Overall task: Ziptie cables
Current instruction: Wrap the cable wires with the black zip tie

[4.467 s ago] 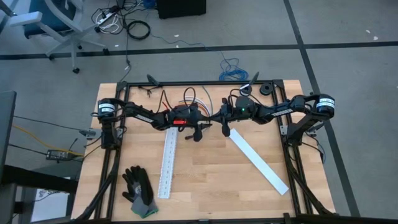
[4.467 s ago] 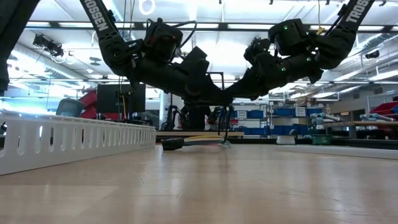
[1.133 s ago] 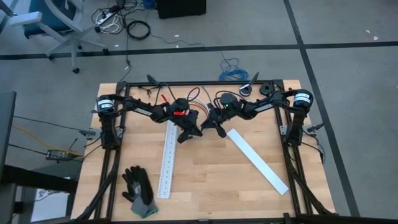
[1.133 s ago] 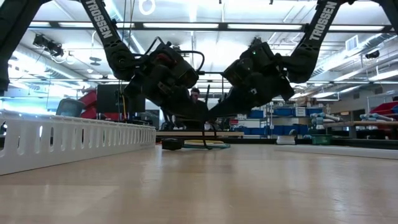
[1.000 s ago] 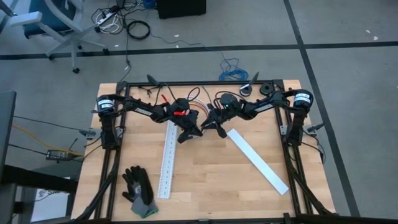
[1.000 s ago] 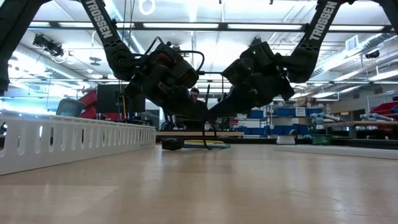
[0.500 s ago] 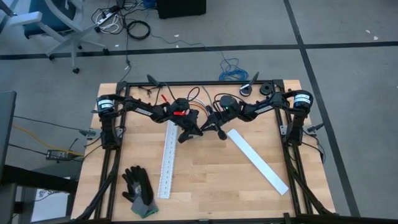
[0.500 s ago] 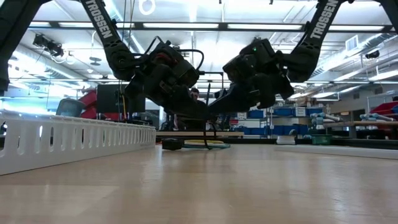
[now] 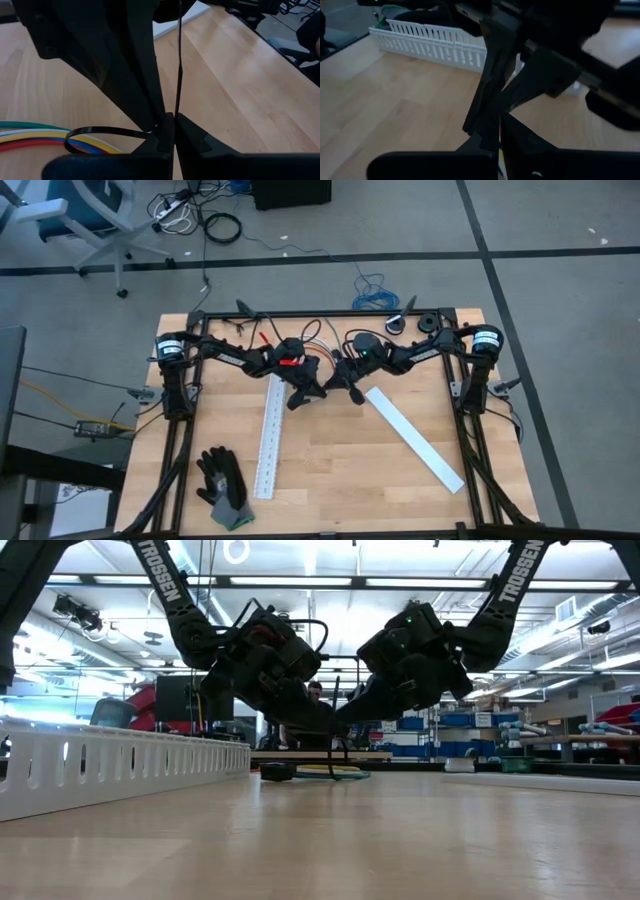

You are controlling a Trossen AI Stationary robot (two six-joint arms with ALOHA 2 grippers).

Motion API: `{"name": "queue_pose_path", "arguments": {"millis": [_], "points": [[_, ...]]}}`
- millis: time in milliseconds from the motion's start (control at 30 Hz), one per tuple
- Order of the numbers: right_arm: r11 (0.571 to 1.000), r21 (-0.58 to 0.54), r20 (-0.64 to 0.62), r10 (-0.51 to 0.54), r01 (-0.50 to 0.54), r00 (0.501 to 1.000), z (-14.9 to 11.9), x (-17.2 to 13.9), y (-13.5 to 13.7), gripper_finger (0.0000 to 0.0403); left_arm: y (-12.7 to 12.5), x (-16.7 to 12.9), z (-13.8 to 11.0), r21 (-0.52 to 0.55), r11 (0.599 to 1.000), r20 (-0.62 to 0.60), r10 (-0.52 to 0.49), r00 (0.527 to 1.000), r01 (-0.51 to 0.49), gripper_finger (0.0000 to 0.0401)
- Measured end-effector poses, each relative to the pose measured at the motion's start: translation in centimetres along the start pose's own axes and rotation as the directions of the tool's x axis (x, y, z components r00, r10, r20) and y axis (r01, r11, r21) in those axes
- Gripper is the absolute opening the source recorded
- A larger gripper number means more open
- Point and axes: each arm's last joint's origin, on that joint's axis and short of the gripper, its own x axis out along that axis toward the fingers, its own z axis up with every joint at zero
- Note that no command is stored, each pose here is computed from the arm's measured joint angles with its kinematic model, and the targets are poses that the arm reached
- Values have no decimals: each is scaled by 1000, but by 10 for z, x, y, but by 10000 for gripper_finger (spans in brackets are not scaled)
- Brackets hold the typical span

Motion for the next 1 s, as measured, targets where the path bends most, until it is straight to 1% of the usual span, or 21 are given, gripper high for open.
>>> {"name": "queue_pose_path", "arguments": {"millis": [167,400,567,767,833,900,1000], "points": [[1000,18,-18,8,-8,1000,-2,-1,0,13,0,0,0,-1,1000,-1,-1,1000,1,16],[1000,18,-17,9,-9,1000,-2,-1,0,50,0,0,-1,-4,1000,-4,-5,1000,5,16],[999,9,-1,35,-35,999,-1,-1,0,72,0,0,-1,-4,1000,-4,-5,1000,5,16],[998,-11,38,69,-69,997,3,0,2,74,0,0,0,-4,1000,-4,-8,1000,8,16],[998,-4,47,70,-70,996,4,1,2,74,0,0,0,-2,1000,-4,3,1000,-3,16],[997,-13,55,74,-74,996,6,2,4,74,1,0,1,5,999,2,34,999,-34,16],[998,-27,54,59,-58,997,7,3,6,65,1,0,1,5,999,5,42,999,-42,16]]}}
